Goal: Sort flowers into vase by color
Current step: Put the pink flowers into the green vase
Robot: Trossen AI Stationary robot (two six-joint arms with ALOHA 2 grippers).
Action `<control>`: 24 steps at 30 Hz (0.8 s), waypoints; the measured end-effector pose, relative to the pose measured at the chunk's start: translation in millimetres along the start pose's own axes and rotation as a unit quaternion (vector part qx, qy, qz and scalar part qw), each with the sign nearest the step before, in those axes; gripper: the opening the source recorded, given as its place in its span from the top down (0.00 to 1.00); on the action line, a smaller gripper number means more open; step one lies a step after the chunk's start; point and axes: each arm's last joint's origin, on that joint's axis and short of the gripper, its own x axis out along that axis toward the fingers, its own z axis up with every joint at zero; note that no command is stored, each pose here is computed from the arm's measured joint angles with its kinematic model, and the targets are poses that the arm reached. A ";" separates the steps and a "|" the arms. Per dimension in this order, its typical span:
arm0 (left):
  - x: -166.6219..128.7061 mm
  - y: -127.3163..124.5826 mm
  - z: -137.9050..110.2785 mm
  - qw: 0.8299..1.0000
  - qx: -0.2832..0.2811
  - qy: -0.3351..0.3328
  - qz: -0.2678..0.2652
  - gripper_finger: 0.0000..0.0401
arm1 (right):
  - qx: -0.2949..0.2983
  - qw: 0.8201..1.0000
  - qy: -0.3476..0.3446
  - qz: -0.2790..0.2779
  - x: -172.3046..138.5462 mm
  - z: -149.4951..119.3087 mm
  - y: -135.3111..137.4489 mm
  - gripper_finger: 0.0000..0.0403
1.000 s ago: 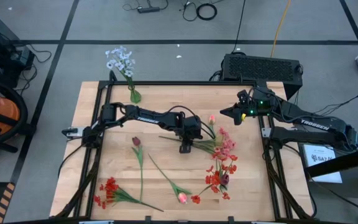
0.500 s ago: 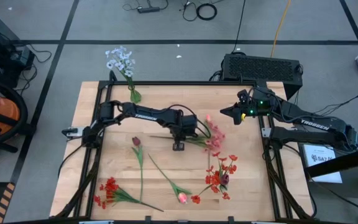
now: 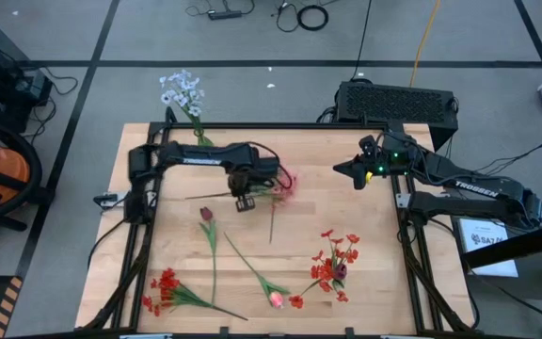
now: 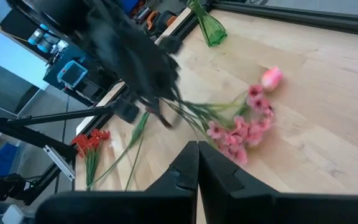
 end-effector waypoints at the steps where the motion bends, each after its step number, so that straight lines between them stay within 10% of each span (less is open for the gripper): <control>1: -8.7 0.4 -3.4 1.000 -0.006 -0.014 -0.002 1.00 | -0.001 1.000 0.001 -0.001 0.1 -0.2 -0.1 1.00; 11: -102.4 11.4 -62.2 0.975 -0.077 -0.202 0.041 1.00 | -0.014 1.000 0.003 -0.001 0.1 -0.5 -0.4 1.00; 17: -142.2 13.7 -83.5 0.911 -0.131 -0.371 0.122 1.00 | -0.017 1.000 0.003 -0.002 0.1 -0.5 -0.4 1.00; 24: -123.2 13.5 -91.4 0.851 -0.161 -0.488 0.108 1.00 | -0.019 1.000 0.004 -0.001 0.1 -0.6 -0.3 1.00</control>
